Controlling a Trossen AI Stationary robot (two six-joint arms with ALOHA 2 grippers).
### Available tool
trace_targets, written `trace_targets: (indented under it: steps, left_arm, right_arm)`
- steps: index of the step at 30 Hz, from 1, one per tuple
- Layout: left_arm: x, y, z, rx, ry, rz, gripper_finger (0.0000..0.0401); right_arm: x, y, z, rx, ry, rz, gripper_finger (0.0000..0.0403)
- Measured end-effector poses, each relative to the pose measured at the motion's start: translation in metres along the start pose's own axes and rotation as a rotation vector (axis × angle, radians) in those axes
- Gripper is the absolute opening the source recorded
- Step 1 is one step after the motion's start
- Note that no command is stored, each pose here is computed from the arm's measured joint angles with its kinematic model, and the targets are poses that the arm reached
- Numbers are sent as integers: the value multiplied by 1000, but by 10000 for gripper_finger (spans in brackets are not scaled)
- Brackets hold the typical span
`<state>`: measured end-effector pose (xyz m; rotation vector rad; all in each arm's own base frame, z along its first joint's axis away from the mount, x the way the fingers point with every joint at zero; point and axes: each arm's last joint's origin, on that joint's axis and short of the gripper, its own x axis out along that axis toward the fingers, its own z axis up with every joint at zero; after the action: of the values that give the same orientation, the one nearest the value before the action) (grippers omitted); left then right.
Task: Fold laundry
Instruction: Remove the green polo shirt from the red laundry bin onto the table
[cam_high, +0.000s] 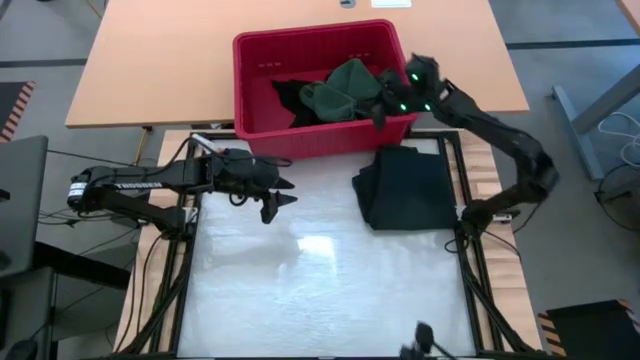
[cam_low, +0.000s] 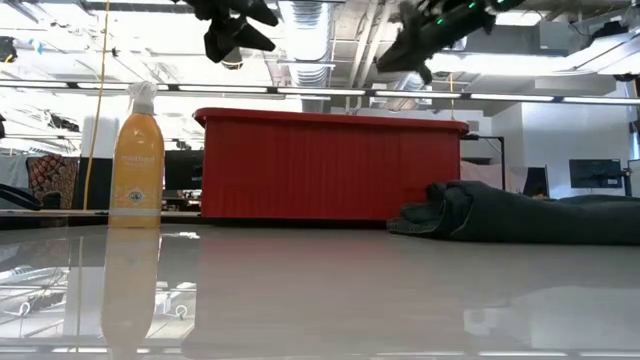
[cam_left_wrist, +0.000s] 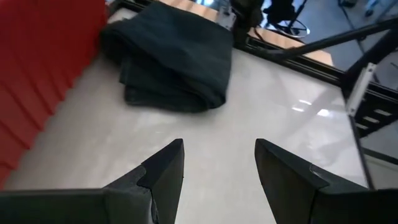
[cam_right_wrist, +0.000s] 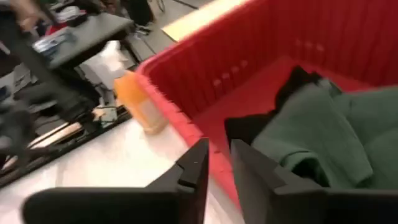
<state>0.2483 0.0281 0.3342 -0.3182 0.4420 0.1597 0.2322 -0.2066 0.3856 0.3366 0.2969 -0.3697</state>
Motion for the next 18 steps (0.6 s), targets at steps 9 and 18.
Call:
trace_targets:
  steps: [9, 18]
  left_arm:
    - [0, -15, -5, -35, 13, -32, 186]
    - [-1, -28, -10, -32, 9, 1, 186]
  right_arm:
    - [44, -34, 16, 211, 185, -142, 212]
    - [76, -48, 4, 291, 372, -173, 236]
